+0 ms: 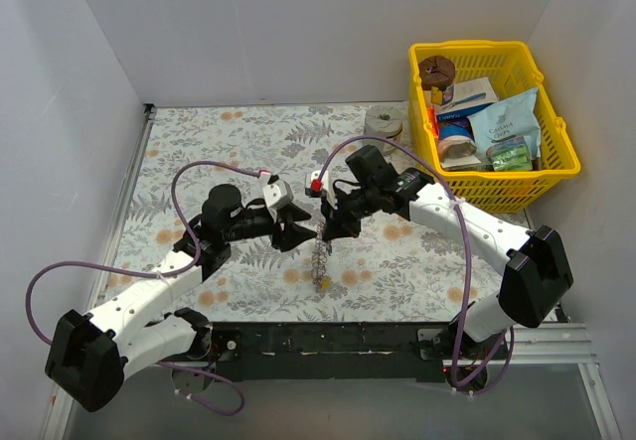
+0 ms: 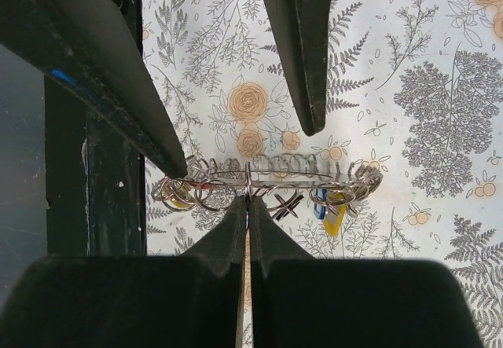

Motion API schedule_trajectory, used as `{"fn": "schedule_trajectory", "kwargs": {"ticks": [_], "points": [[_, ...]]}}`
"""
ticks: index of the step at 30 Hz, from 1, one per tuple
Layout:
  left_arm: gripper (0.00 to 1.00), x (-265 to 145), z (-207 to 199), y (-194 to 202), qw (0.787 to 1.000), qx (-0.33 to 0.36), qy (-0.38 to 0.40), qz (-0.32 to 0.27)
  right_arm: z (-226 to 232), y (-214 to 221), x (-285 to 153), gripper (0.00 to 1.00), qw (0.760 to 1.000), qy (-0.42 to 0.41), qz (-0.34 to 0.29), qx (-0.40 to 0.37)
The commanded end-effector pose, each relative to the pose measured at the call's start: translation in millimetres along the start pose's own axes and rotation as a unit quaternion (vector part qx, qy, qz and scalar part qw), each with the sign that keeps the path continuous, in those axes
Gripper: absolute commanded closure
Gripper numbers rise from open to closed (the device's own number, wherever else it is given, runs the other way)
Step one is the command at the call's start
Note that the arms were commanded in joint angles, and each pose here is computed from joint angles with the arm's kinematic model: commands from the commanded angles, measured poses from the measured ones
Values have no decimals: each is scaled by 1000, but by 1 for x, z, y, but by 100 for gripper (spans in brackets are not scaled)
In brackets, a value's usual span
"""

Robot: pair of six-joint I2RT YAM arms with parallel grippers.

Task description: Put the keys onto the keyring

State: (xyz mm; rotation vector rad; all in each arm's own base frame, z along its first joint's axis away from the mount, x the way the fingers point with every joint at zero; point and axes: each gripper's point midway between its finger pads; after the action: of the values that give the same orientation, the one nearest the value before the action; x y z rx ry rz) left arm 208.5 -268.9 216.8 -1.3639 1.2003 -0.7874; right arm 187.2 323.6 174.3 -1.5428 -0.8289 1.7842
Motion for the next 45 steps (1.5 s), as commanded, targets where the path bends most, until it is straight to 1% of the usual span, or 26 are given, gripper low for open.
{"fn": "schedule_trajectory", "kwargs": {"ticks": [1, 3, 8, 13, 18, 25, 28, 38, 45], "points": [[52, 0, -7, -7, 998, -11, 5, -69, 9, -19, -7, 99, 999, -18, -33, -30], [53, -1, -12, 0, 997, -12, 17, -74, 11, -20, -8, 99, 999, -20, -35, -32], [61, 0, -16, 14, 997, -4, 35, -72, 15, -21, -7, 99, 998, -32, -41, -35], [62, 1, -20, 15, 995, 1, 50, -83, 16, -20, -7, 99, 998, -37, -40, -34], [62, 6, -16, 19, 996, -1, 50, -75, 17, -21, -7, 99, 998, -41, -43, -35], [67, 13, -11, 23, 997, 0, 54, -62, 18, -22, -6, 99, 997, -45, -46, -35], [69, 13, -12, 22, 996, -1, 57, -64, 19, -23, -6, 99, 997, -47, -48, -34], [71, 11, -16, 15, 995, 4, 65, -79, 20, -20, -4, 99, 997, -52, -47, -30], [76, 14, -16, 15, 994, -4, 71, -81, 19, -20, -3, 99, 997, -51, -47, -30]]}}
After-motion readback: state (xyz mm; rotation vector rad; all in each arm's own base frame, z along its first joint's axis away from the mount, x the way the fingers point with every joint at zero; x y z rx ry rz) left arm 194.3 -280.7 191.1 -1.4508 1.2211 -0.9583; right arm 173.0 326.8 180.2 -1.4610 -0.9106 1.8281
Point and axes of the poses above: each gripper's point midway between its finger pads, its own x axis out along the fingers, its own z axis along the line the jaws close on, y = z × x, and after that the axes turned 5 degrees about -x, right-handed
